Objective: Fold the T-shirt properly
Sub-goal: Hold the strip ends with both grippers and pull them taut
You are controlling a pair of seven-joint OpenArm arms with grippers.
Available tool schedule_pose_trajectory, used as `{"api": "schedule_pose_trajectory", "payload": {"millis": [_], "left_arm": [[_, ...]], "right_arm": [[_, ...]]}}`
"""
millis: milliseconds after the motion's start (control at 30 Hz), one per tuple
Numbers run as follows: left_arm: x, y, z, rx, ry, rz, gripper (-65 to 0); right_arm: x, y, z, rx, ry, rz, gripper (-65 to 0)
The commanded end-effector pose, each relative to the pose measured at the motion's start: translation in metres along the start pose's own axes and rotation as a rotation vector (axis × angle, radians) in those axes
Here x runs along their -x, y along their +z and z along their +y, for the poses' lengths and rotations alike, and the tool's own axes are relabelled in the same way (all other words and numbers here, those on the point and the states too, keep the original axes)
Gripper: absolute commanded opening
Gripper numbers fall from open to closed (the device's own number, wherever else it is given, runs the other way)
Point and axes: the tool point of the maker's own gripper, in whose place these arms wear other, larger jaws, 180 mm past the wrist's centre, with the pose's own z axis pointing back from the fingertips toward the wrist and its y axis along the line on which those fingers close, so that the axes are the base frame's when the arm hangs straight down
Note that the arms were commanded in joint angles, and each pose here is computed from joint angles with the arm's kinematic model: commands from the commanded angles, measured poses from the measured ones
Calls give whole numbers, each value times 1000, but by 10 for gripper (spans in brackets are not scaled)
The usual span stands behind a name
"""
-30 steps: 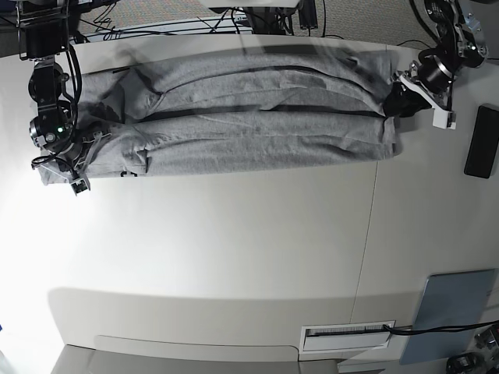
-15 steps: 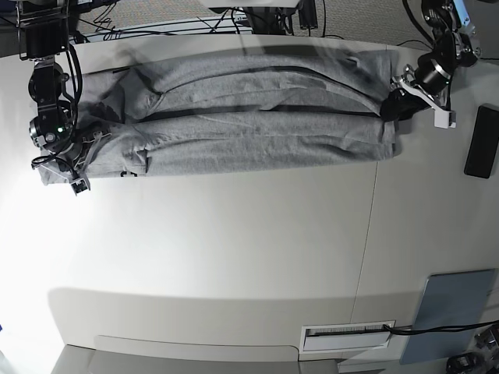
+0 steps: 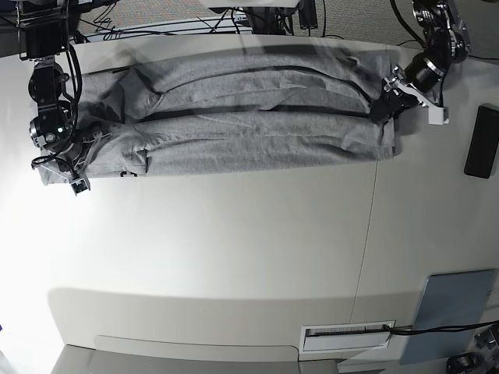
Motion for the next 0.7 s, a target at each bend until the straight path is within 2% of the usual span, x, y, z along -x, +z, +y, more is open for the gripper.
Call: {"api": "schedule_pose_trajectory", "payload": {"millis": [0,67,133,167,400,667], "left_arm": [[-3,1,-2,6,-12,-4,-449],[-5,1,-2,6,-13,-13,-528],[-7,1,-1,3,-15,-28,-636],[-10,1,-1,1,-17,-39,-650],[-20,2,0,-5,-25,-94,-650],[-20,2,0,-5,-24,-94,-650]], "right_arm": [[2,3,-11,21,9,21,-648],[2,3,-11,21,9,21,-648],[2,3,-11,21,9,21,-648],[2,3,-11,21,9,21,-648],[-4,5,-11,22,16,5,-648],[-50,36,-19,65,79,-121,-648]]}}
